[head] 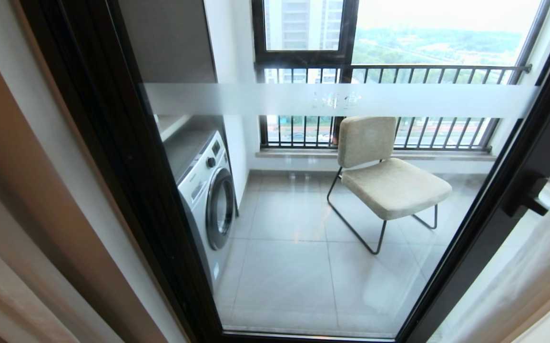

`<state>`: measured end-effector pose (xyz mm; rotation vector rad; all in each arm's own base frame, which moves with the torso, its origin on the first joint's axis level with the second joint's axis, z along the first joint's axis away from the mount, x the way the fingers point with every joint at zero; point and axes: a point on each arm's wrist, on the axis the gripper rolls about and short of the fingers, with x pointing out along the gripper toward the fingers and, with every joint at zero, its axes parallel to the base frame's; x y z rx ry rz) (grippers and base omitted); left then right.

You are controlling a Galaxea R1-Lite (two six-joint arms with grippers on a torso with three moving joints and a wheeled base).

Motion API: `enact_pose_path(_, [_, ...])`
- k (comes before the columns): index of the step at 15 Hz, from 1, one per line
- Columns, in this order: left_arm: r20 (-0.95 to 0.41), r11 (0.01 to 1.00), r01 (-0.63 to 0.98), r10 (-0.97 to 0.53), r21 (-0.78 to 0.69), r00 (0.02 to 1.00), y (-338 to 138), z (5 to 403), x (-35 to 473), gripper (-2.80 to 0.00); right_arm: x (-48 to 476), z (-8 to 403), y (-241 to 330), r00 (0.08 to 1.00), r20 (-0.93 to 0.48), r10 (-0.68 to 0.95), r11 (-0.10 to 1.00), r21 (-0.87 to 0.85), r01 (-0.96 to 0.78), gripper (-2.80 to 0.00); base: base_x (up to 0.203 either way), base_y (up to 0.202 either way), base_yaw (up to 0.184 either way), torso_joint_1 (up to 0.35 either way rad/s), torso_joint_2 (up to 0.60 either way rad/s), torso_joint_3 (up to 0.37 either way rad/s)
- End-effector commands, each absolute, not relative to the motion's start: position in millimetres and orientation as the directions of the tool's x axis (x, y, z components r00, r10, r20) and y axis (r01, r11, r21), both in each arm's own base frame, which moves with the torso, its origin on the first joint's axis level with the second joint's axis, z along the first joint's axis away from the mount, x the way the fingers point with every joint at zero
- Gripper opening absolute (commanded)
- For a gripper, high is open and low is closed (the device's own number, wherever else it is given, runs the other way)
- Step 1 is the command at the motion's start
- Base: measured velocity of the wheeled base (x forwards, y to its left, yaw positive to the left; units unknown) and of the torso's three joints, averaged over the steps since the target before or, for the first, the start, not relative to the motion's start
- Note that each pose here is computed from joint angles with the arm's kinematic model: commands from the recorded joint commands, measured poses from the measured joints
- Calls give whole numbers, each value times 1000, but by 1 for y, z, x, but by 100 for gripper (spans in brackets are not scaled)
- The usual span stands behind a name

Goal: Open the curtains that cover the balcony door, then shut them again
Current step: Close the inner curtains on both sides

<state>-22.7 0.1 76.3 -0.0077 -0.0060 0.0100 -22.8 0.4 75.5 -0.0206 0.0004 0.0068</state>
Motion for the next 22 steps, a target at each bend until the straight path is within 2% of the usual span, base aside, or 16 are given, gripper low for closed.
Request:
enact_pose_path(1, [6,1000,-11,11,-8,1000,0,76,-23,-280,-23,75,0,1000,0,8,1000,-21,-8,-280,0,0,0,0,0,0])
enact_pose_path(12, [6,1000,-11,11,-9,1000,0,76,-23,-280,-23,75,0,1000,-1,8,1000,-21,-8,-280,1,171,-1,2,1,1])
enact_pose_path(22, [6,1000,-11,11,-9,1000,0,76,-23,-280,-23,75,0,1000,0,8,1000,-21,-8,-280,0,9,0,0,1,0])
